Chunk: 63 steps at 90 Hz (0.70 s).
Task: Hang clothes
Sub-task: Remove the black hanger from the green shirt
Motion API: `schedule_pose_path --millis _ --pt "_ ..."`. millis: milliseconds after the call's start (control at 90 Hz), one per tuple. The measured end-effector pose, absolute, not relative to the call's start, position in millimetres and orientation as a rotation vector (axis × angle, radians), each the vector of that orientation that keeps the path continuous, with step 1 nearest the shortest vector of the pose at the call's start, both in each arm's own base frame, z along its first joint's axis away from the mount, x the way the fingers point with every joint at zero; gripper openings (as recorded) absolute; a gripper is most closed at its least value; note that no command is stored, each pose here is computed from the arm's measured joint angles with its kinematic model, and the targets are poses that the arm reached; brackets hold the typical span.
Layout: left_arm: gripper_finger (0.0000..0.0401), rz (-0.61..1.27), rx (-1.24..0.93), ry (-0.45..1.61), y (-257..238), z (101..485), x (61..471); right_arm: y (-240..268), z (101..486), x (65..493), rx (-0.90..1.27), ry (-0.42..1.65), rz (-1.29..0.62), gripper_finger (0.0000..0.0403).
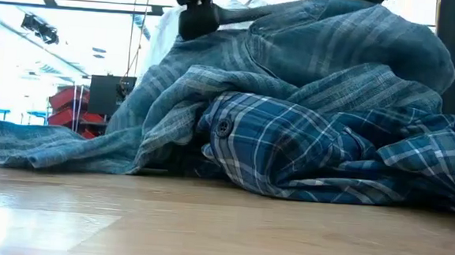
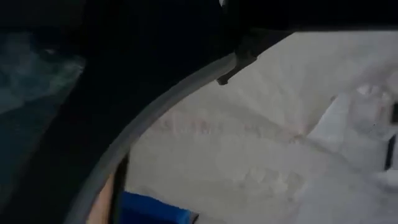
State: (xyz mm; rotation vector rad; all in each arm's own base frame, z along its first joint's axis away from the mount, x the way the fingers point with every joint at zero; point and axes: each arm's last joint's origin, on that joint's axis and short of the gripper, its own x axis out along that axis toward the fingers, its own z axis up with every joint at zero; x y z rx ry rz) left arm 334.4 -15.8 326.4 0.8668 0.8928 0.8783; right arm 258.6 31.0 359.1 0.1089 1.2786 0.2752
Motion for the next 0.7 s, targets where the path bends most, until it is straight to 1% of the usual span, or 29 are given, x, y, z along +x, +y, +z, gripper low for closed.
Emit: schedule_pose_path --millis 211,356,489,589,700 --pt "0.0165 0.904 0.829 0.862 -15 328 335 47 367 249 0.066 1.239 0.240 0.0104" --pt "0.0165 0.976 0.787 0.810 -14 334 333 54 377 235 -0.012 1.179 0.078 0.0104" --pt "0.0165 1.051 0.675 0.689 -11 353 327 62 393 215 -0.099 1.027 -0.070 0.0103" --pt "0.0165 1.051 0.640 0.659 -11 358 324 67 404 200 -0.113 0.890 -0.139 0.0101" --pt "0.0165 1.035 0.599 0.619 -11 361 324 69 403 187 -0.110 0.788 -0.196 0.0101"
